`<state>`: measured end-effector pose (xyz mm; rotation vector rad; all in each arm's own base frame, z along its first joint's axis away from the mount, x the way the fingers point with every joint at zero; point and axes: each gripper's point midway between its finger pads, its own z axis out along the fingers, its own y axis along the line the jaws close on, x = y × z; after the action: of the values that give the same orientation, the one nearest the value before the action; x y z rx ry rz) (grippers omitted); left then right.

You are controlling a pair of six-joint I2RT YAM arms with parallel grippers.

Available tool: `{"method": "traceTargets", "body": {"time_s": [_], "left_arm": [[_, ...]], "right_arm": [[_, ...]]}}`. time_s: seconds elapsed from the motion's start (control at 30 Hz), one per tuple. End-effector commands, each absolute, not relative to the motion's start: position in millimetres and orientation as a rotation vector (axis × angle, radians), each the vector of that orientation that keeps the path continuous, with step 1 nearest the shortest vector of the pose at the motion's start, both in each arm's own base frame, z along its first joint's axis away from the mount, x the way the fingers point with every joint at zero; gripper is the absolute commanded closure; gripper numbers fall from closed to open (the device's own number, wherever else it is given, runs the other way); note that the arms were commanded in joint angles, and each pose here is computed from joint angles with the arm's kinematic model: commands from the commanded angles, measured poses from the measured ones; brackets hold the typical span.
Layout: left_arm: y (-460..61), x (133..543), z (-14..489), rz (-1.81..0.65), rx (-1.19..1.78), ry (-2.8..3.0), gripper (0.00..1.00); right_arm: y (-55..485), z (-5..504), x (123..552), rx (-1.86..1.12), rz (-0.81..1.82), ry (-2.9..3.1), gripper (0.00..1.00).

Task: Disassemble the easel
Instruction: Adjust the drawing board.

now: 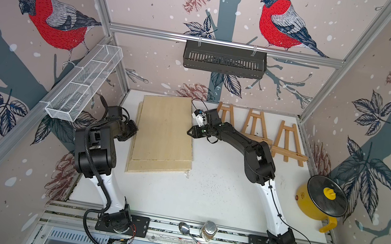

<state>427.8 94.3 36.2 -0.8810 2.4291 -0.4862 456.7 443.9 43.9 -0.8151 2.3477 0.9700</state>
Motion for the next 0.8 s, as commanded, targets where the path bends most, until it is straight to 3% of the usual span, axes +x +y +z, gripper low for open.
{"method": "traceTargets", "body": {"time_s": [0.0, 0.77], "left_arm": [[83.7, 413.1, 22.9, -0.531, -0.912, 2.484, 0.95], [57.5, 388.4, 21.5, -0.616, -0.885, 2.511, 0.95]], "right_arm": [[454.0, 48.1, 447.4, -0.867, 1.004, 2.317, 0.63], [459.5, 45.7, 428.8, -0.926, 0.954, 2.329, 0.69]]}}
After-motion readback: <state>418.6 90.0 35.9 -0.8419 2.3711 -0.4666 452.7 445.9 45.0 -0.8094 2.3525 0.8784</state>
